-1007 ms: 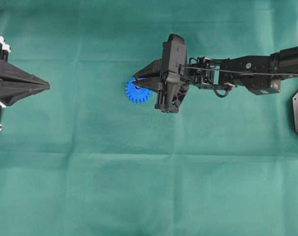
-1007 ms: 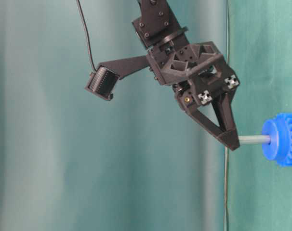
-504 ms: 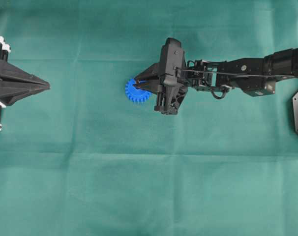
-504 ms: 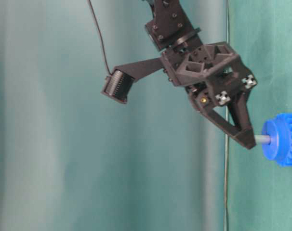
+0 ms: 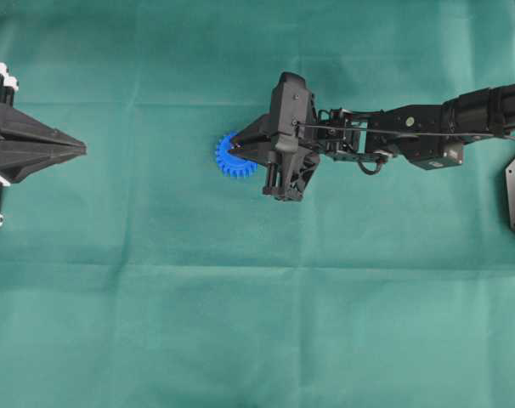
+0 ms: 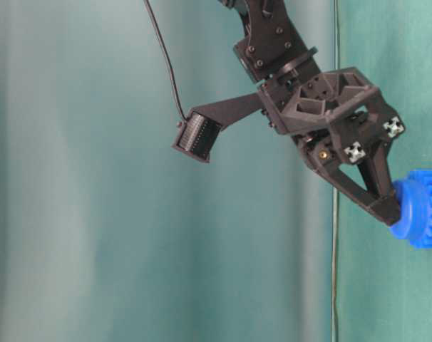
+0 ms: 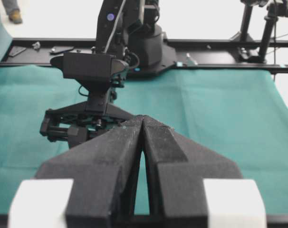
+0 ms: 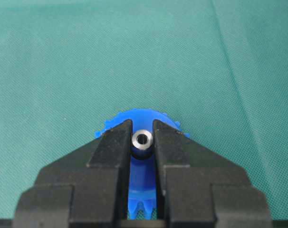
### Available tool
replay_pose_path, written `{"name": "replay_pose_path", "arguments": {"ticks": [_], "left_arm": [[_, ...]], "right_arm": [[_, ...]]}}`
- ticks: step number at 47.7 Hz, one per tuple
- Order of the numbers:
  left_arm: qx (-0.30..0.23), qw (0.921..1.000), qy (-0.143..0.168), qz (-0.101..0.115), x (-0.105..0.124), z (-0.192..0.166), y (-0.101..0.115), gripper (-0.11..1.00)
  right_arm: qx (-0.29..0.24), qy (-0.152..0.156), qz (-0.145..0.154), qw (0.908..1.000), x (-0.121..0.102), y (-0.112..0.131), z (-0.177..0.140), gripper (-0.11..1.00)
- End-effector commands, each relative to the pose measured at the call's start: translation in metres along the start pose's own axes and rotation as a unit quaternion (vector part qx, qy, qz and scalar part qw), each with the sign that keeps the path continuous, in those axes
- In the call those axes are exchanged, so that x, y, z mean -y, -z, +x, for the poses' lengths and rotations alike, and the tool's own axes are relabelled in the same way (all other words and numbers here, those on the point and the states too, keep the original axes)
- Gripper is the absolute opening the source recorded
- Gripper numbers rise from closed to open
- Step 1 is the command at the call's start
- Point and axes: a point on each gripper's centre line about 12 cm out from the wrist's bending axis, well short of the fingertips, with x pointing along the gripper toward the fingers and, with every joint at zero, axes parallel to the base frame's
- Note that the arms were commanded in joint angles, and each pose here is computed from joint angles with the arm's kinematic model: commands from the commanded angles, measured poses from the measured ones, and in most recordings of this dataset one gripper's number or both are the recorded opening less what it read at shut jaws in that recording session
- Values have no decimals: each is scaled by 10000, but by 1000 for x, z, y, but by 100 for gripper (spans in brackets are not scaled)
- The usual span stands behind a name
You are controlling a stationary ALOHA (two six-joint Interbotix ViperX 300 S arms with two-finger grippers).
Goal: Insert the shaft placed at a random location into the center hole of the small gear at another random location.
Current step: 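Lower the shaft into the blue gear's center hole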
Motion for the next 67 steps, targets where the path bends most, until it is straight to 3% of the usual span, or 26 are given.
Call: {"name": "replay_pose_path", "arguments": {"ticks": [1, 28, 31, 40, 42, 50, 67], "left_arm": [[115, 9999, 10, 8, 0, 2, -9, 0], [92, 10000, 11, 15, 0, 3, -8, 0], [100, 9999, 10, 8, 0, 3, -9, 0], [92, 10000, 10, 8, 0, 3, -8, 0], [107, 9999, 11, 15, 0, 3, -9, 0], [107, 9999, 10, 8, 0, 3, -9, 0], [107, 9999, 11, 15, 0, 3, -9, 0]], "right_arm": [[176, 8, 9, 9998, 0, -12, -1, 13], [-70, 20, 97, 9999, 1, -5, -2, 16], [-70, 25, 111, 9999, 1, -5, -2, 27], [14, 27, 112, 9999, 1, -11, -6, 78], [37, 27, 112, 9999, 1, -12, -7, 85], [160, 25, 115, 9998, 1, -22, -16, 74], [819, 14, 59, 9966, 2, -69, -60, 76]]}}
